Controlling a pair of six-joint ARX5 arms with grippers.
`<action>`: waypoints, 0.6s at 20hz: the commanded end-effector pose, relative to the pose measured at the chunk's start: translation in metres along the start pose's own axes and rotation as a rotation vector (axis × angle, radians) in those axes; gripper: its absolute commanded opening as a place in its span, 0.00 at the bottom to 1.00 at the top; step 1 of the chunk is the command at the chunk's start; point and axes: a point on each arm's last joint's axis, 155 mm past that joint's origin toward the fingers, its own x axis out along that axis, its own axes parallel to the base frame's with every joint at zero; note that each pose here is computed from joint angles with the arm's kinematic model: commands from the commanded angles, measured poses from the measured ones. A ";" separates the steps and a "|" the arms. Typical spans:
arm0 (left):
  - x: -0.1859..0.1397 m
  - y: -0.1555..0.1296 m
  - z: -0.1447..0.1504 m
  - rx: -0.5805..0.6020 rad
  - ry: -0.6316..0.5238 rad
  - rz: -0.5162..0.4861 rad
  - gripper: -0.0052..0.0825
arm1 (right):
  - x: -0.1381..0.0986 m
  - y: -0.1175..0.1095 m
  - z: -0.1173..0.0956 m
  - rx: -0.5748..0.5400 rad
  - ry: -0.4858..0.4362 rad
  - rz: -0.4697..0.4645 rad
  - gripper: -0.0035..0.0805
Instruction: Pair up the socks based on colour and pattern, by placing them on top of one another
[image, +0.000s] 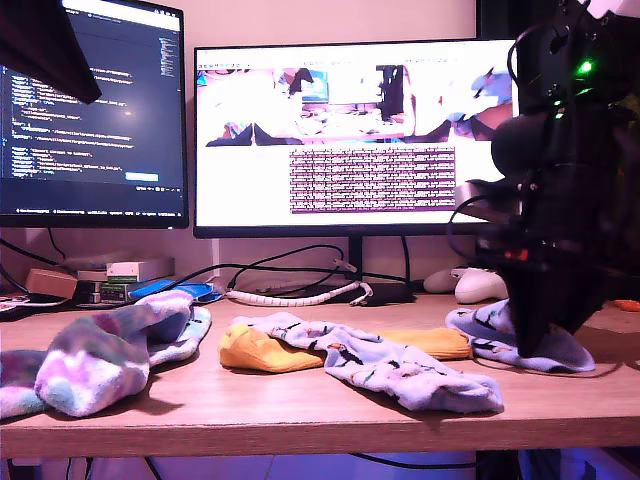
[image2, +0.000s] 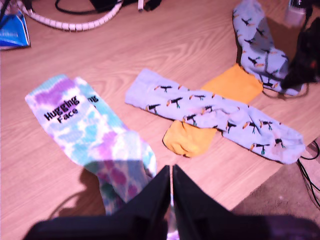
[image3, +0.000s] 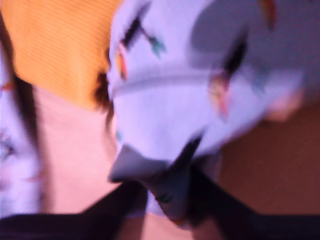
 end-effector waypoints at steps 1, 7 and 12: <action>0.004 0.000 -0.006 -0.005 0.012 -0.003 0.04 | 0.007 0.017 -0.014 0.157 0.054 0.095 0.03; 0.004 0.001 -0.005 -0.004 0.008 -0.003 0.04 | -0.009 0.055 -0.053 0.253 0.214 0.264 0.03; 0.004 0.001 -0.004 -0.004 0.008 -0.002 0.04 | -0.008 0.048 -0.064 0.260 0.257 0.216 0.14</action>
